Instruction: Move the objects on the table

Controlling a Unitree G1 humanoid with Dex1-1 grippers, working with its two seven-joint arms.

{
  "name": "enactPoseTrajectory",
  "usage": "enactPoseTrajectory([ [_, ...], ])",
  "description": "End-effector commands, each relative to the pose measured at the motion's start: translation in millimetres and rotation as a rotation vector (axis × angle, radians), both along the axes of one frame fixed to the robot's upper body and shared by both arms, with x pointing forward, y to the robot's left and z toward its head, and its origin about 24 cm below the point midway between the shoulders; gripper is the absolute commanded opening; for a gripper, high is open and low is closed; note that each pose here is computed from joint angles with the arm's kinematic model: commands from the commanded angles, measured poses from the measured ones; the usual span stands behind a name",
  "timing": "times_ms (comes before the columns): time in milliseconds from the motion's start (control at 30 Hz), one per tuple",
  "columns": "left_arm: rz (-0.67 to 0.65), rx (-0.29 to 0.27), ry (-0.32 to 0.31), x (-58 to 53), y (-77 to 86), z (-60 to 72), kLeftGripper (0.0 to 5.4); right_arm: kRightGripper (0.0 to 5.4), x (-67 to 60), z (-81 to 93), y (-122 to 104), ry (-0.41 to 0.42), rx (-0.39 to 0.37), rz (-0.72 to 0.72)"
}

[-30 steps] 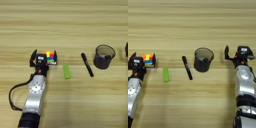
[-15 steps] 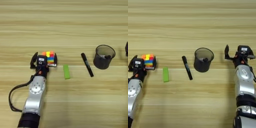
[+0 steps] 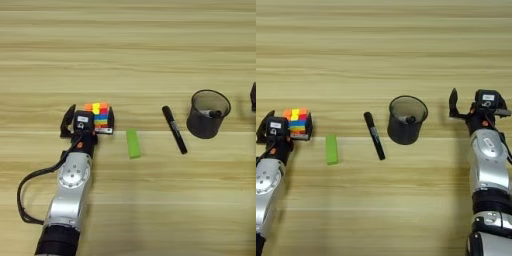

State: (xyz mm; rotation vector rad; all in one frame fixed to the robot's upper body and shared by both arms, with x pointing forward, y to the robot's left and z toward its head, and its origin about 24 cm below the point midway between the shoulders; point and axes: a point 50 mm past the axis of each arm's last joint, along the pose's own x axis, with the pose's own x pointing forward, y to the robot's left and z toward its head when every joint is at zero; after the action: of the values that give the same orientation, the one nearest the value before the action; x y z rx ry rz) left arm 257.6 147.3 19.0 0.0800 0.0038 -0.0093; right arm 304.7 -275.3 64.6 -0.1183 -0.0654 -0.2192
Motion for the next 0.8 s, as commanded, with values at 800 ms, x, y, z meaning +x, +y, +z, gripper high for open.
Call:
enactPoseTrajectory([
  [800,-0.011,-0.017,0.035,0.0,0.7,-4.1,4.04,5.40,0.1,4.2,1.2,-0.020,0.000,0.004],
])
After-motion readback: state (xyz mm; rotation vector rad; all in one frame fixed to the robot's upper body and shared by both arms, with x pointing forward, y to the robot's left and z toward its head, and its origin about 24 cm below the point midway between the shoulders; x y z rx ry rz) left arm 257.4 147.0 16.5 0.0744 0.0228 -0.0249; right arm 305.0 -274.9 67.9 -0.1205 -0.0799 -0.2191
